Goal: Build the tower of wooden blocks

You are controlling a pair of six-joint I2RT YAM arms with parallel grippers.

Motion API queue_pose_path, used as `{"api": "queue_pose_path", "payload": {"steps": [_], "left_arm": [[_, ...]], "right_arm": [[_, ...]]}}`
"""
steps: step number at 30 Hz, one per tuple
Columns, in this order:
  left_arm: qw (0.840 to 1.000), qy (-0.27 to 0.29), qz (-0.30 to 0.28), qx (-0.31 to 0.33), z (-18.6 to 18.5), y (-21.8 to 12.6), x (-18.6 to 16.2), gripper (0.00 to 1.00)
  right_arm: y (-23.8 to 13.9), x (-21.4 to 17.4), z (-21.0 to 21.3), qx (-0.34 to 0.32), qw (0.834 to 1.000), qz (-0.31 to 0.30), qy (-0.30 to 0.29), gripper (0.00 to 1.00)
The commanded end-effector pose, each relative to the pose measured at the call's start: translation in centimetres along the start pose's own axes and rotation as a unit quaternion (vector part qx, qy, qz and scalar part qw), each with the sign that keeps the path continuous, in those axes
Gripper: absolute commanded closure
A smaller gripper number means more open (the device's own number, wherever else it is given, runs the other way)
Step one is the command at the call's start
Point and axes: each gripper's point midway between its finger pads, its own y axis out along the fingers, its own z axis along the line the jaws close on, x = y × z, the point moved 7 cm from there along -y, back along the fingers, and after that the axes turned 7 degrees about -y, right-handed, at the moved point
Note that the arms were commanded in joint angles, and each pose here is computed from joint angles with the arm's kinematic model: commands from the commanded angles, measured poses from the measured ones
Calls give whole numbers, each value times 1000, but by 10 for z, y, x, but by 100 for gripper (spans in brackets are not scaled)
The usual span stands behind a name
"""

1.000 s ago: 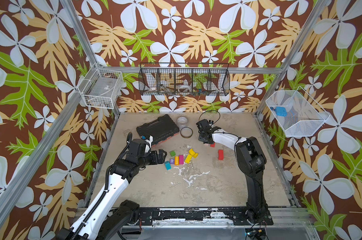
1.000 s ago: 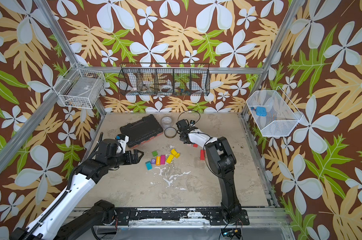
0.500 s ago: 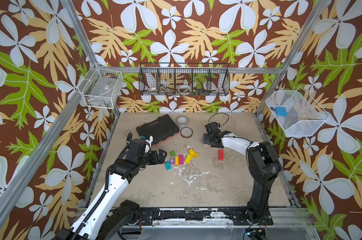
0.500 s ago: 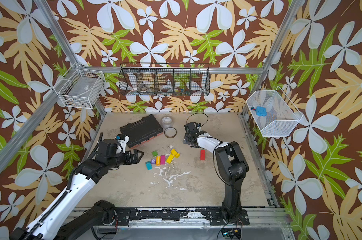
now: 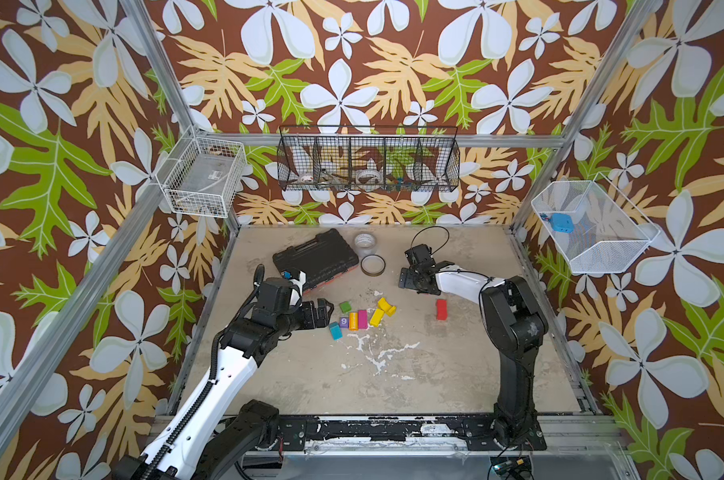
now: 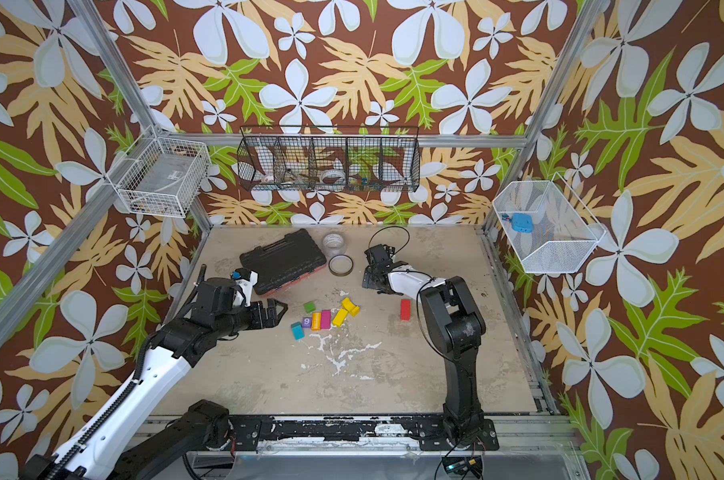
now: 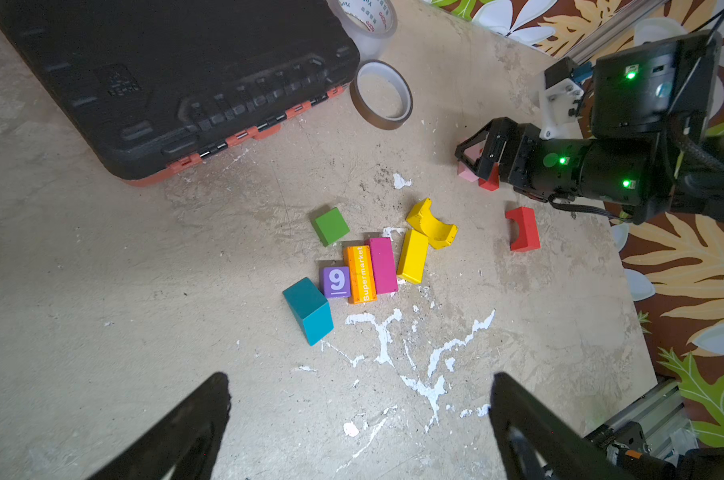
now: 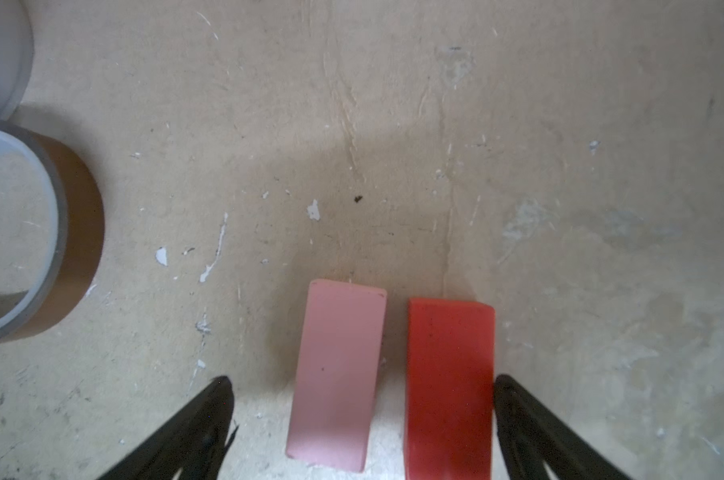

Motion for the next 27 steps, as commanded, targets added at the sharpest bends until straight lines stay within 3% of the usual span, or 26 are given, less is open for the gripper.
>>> {"api": "queue_pose_path", "payload": {"steps": [1,27], "left_arm": [[1000,4,-2,-6,-2,0,1,2],[1000,4,-3,-6,-2,-1,1,2]], "right_arm": [[1,0,-4,-18,1000,1,-3,7],[9,-6,-7,-38,999,12,-1,32]]}}
